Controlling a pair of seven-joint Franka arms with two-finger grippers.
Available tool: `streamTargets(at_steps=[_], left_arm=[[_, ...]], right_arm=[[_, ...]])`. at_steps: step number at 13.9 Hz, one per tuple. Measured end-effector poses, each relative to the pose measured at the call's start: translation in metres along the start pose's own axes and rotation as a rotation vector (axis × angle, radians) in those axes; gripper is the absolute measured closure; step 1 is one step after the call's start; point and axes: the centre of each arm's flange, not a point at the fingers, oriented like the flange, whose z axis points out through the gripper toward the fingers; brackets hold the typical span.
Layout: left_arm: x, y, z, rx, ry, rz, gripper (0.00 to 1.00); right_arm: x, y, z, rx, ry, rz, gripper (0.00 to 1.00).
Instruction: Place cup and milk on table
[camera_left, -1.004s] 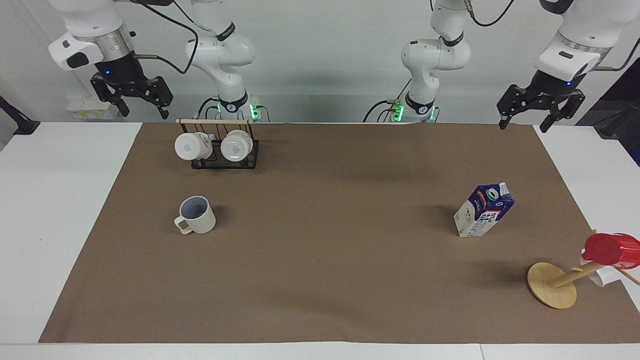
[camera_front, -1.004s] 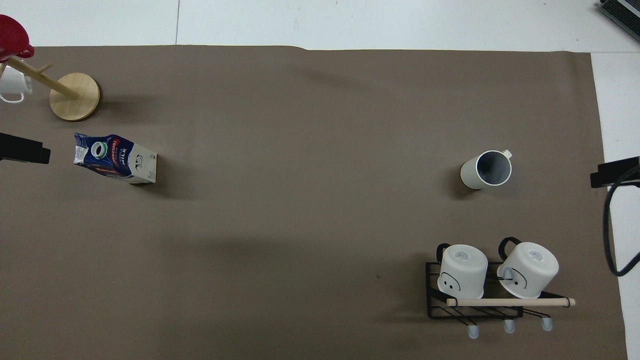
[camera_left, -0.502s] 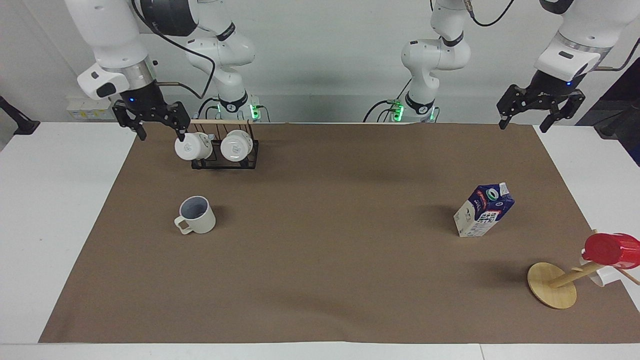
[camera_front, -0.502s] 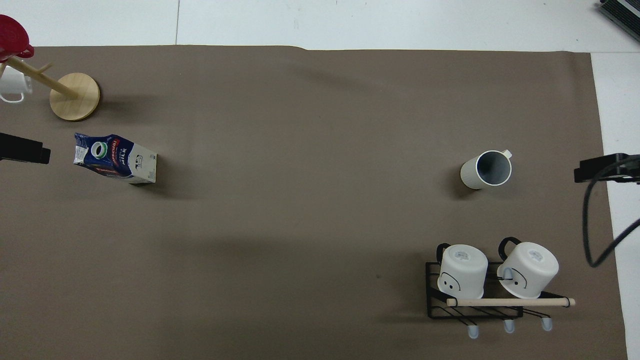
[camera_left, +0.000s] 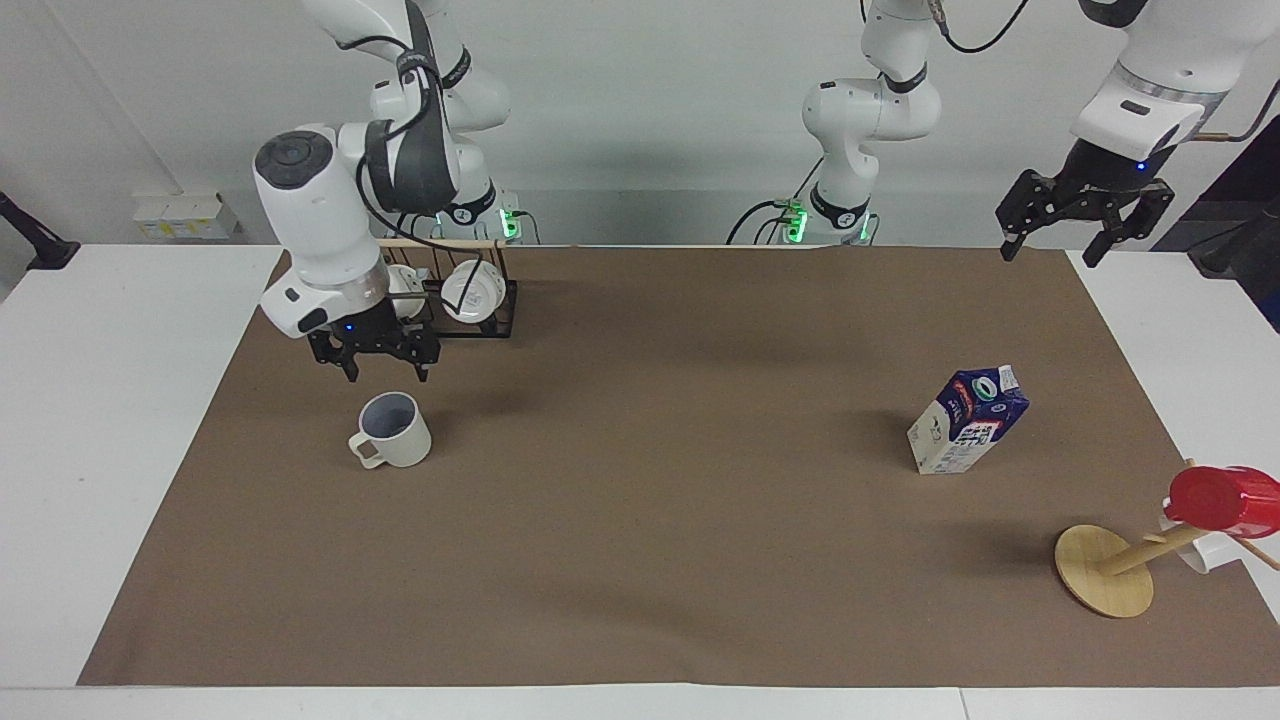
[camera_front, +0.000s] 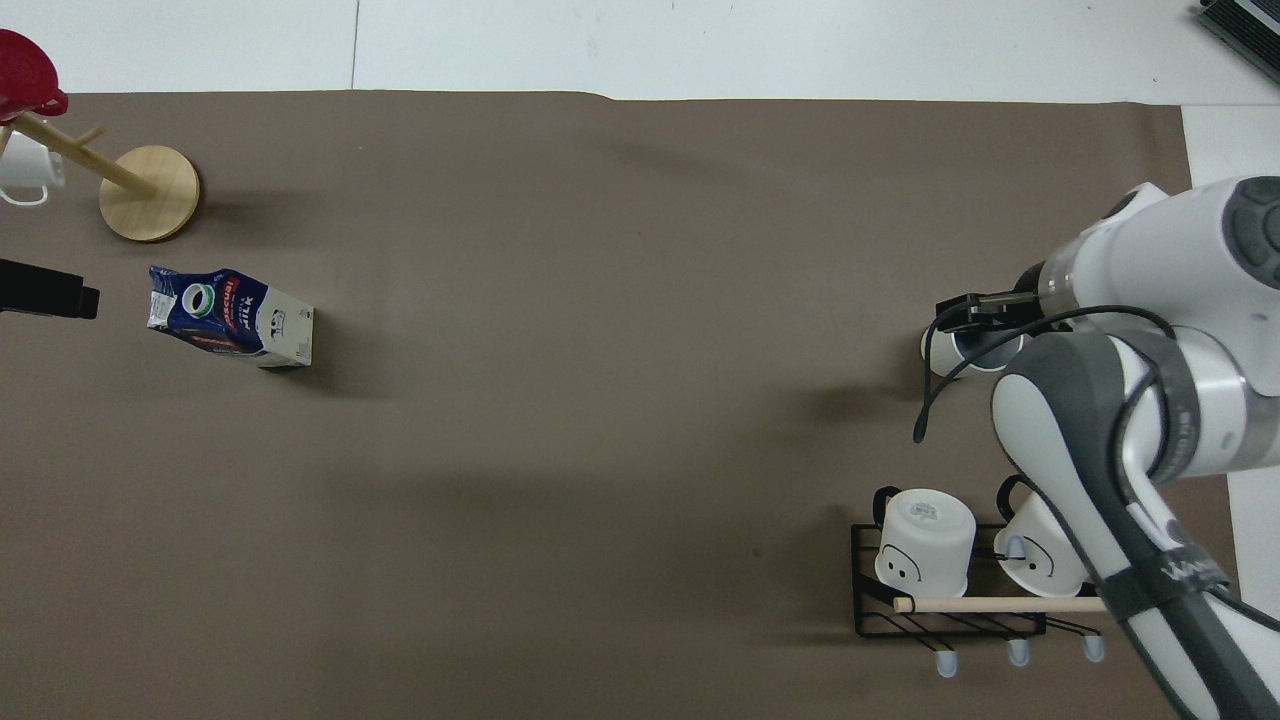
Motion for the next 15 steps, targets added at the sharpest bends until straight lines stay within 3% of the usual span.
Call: streamTargets(at_steps=[10,12,15], left_arm=[[0.002,0.0,0.0,0.002,0.013,0.001,0.0],[0.002,0.0,0.0,0.002,0.017,0.001,0.0],[0.003,0.0,0.0,0.003,0.02,0.001,0.0]], right_arm=[[-0.023,-0.002,0.097,0.002,0.049,-0.002,0.0],[-0.022,0.001,0.101,0.001,0.059,0.002,0.06],[-0.021,0.005,0.105,0.001,0.073,0.008,0.43]])
